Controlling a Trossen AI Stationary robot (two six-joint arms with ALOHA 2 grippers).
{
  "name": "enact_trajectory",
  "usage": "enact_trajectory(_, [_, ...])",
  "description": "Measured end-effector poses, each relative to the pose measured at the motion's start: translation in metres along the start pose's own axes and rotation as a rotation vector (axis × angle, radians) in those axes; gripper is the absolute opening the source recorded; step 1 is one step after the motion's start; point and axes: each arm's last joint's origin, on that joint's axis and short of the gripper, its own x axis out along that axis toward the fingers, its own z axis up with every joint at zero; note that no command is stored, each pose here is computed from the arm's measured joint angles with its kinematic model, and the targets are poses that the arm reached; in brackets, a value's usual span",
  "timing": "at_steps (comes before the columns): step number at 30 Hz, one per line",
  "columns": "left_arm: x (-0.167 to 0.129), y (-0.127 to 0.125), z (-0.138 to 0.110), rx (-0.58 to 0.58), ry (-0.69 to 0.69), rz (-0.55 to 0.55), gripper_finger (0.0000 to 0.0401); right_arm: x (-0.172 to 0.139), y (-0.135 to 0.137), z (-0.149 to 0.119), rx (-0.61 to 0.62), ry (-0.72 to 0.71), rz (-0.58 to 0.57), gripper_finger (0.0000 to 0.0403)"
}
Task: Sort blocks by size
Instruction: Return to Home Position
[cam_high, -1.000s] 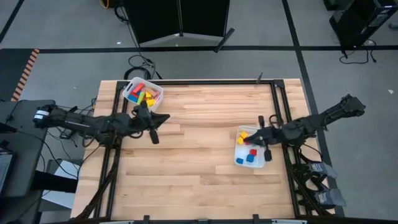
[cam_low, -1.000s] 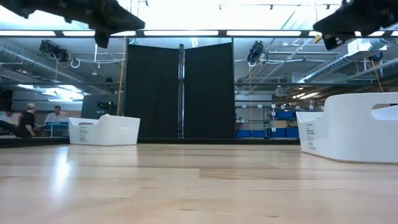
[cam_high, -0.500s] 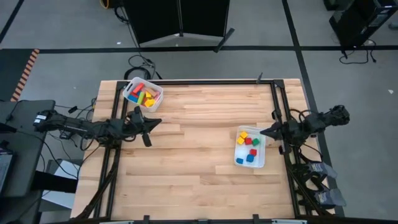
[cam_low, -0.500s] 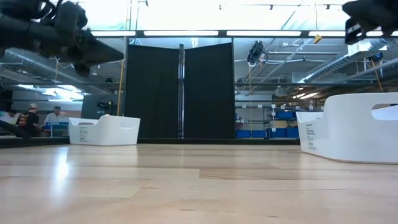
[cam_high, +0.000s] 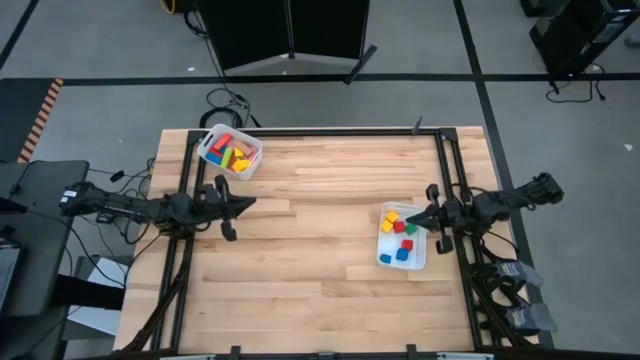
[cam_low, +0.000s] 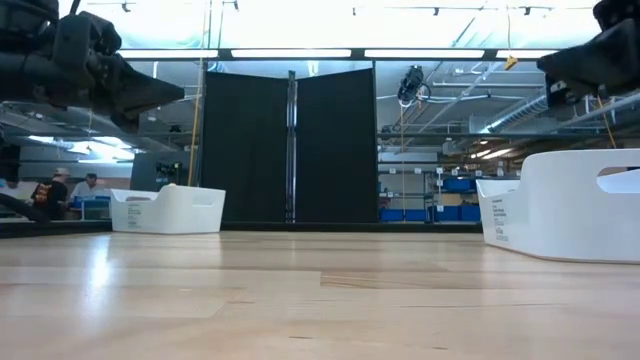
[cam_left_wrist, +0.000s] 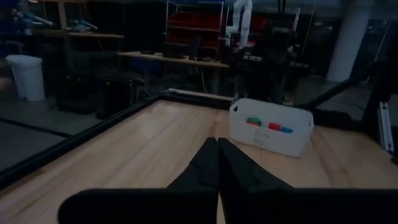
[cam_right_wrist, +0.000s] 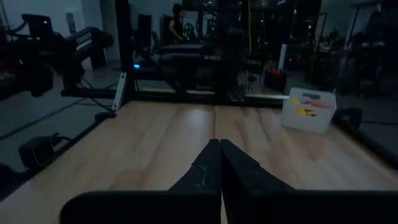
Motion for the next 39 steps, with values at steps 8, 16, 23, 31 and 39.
enact_trajectory(8, [0.0,-0.001,0.001,0.046,-0.004,-0.025,0.0001,0.006,0.002,-0.014,0.049,-0.008,0.042,0.0004])
enact_trajectory(16, [-0.001,-0.003,0.003,0.06,-0.031,-0.111,0.0005,0.011,0.005,-0.021,0.012,-0.013,0.132,0.0014])
enact_trajectory(23, [-0.001,-0.003,-0.009,0.062,0.095,-0.118,0.0007,0.013,0.005,-0.024,0.006,0.017,0.129,0.0051])
enact_trajectory(31, [-0.003,0.0,-0.025,0.067,0.257,-0.085,0.0008,0.013,0.005,-0.024,0.006,0.017,0.129,0.0054])
enact_trajectory(39, [-0.004,0.0,-0.026,0.069,0.262,-0.079,0.0008,0.013,0.005,-0.024,0.006,0.016,0.129,0.0057])
